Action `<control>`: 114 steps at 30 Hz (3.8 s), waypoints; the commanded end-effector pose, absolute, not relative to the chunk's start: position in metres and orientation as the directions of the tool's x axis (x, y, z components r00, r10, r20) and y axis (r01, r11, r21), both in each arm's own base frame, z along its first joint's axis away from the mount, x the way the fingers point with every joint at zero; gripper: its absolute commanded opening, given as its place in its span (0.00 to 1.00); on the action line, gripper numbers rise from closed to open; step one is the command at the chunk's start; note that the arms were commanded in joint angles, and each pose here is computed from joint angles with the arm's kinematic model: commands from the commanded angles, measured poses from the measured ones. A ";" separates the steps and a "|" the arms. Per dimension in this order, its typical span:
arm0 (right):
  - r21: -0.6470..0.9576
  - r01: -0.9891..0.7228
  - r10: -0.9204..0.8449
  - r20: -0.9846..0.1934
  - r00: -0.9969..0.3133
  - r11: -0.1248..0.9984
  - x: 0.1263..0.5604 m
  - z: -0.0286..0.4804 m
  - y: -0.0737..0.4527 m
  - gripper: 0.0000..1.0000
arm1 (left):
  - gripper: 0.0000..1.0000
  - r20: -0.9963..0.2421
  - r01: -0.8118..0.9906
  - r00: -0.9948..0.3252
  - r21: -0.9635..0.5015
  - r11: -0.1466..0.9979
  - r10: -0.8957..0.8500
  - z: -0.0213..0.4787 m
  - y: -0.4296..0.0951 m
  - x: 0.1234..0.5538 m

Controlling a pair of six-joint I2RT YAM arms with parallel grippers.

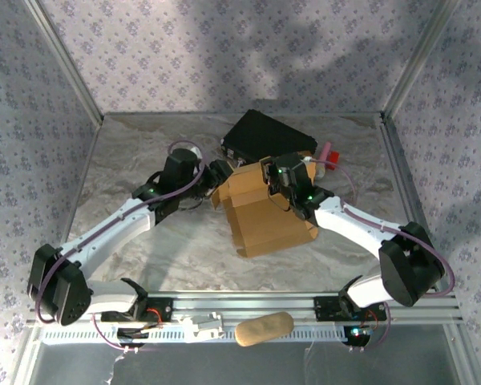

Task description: Fold the paper box

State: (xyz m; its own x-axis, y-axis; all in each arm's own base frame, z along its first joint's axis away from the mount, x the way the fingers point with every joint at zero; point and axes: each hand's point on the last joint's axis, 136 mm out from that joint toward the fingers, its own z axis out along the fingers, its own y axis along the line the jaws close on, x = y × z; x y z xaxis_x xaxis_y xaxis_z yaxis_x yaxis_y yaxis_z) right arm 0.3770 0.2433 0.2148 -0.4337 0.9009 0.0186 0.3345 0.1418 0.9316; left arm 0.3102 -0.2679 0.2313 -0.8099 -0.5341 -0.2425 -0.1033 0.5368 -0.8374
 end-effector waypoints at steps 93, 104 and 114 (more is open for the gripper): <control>0.961 0.268 0.926 0.042 -0.375 0.065 0.363 0.210 0.197 0.00 | 0.24 -0.627 0.379 -0.752 -0.664 0.645 -0.204 0.117 -0.231 0.338; 0.954 0.292 0.923 0.053 -0.381 0.066 0.364 0.213 0.198 0.00 | 0.26 -0.781 0.617 -0.624 -0.509 0.601 -0.020 0.137 -0.279 0.322; 0.954 0.293 0.923 0.064 -0.380 0.054 0.367 0.217 0.197 0.00 | 0.28 -0.818 0.702 -0.569 -0.428 0.569 0.087 0.135 -0.304 0.305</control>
State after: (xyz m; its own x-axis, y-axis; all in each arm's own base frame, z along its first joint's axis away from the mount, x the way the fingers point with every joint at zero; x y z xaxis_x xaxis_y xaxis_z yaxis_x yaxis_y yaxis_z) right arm 0.3644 0.1965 0.1980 -0.3781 0.9243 0.0530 0.3222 0.0777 0.9435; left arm 0.3033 -0.2937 0.1271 -0.6192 0.0550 -0.7833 0.6517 0.5925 -0.4735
